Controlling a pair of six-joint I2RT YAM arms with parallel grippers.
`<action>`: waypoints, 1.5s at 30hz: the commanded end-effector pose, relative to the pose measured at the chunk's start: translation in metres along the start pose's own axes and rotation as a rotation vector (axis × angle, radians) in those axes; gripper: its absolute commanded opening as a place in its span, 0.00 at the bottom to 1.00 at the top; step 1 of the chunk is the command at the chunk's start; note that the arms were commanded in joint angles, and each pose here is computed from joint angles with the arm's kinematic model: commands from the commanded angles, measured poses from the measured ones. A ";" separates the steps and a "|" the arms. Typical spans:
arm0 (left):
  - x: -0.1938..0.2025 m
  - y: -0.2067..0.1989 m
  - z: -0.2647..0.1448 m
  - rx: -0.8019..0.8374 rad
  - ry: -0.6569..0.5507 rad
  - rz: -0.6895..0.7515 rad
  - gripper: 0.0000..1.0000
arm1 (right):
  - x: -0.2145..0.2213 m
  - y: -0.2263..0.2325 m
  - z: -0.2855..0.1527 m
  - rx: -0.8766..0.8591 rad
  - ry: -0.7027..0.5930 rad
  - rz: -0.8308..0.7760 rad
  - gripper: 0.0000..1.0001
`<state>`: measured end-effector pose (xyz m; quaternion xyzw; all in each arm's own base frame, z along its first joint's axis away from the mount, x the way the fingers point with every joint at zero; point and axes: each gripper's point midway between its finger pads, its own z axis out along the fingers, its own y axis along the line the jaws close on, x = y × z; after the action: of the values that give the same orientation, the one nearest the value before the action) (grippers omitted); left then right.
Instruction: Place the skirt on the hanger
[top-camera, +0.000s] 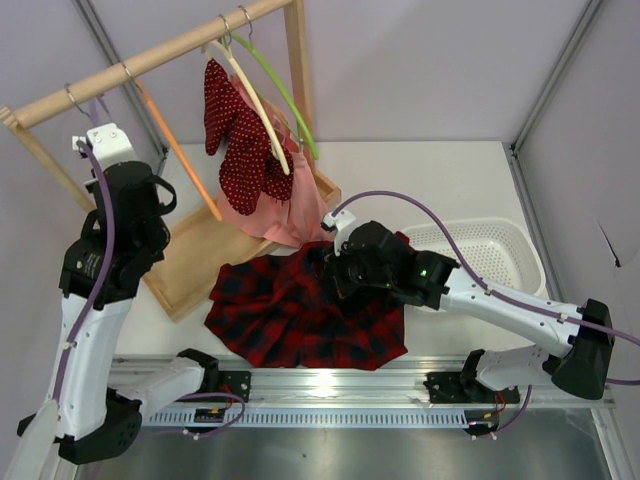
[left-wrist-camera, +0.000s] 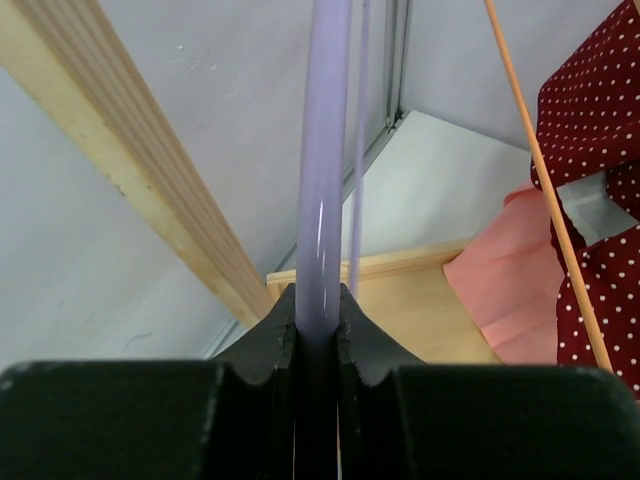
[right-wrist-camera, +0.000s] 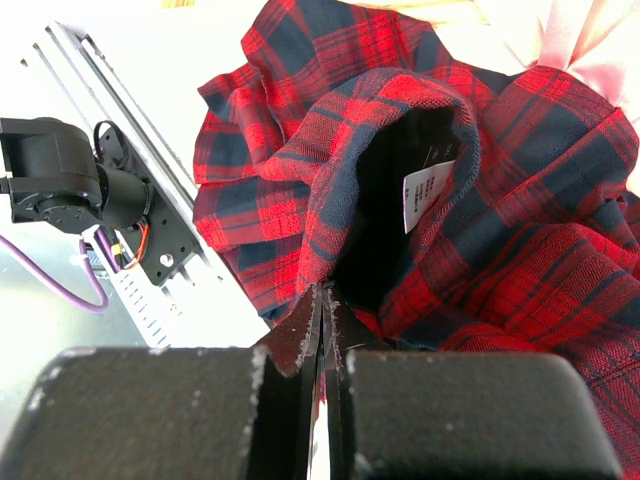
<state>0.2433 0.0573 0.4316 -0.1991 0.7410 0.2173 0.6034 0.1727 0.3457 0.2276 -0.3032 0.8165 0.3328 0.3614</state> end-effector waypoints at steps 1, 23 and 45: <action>-0.018 0.022 -0.014 -0.013 -0.037 -0.036 0.00 | -0.025 0.012 -0.004 -0.030 -0.062 0.004 0.00; -0.024 0.051 -0.130 0.557 -0.182 -0.177 0.00 | -0.038 0.002 0.015 0.060 -0.110 0.072 0.00; 0.049 0.135 -0.166 0.471 -0.165 -0.318 0.00 | -0.035 -0.016 0.018 0.174 -0.082 0.113 0.00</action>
<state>0.0261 0.0731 0.4366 -0.1489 0.6654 -0.0476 0.7299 0.2016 0.3552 0.2181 -0.2235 0.8520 0.2872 0.3763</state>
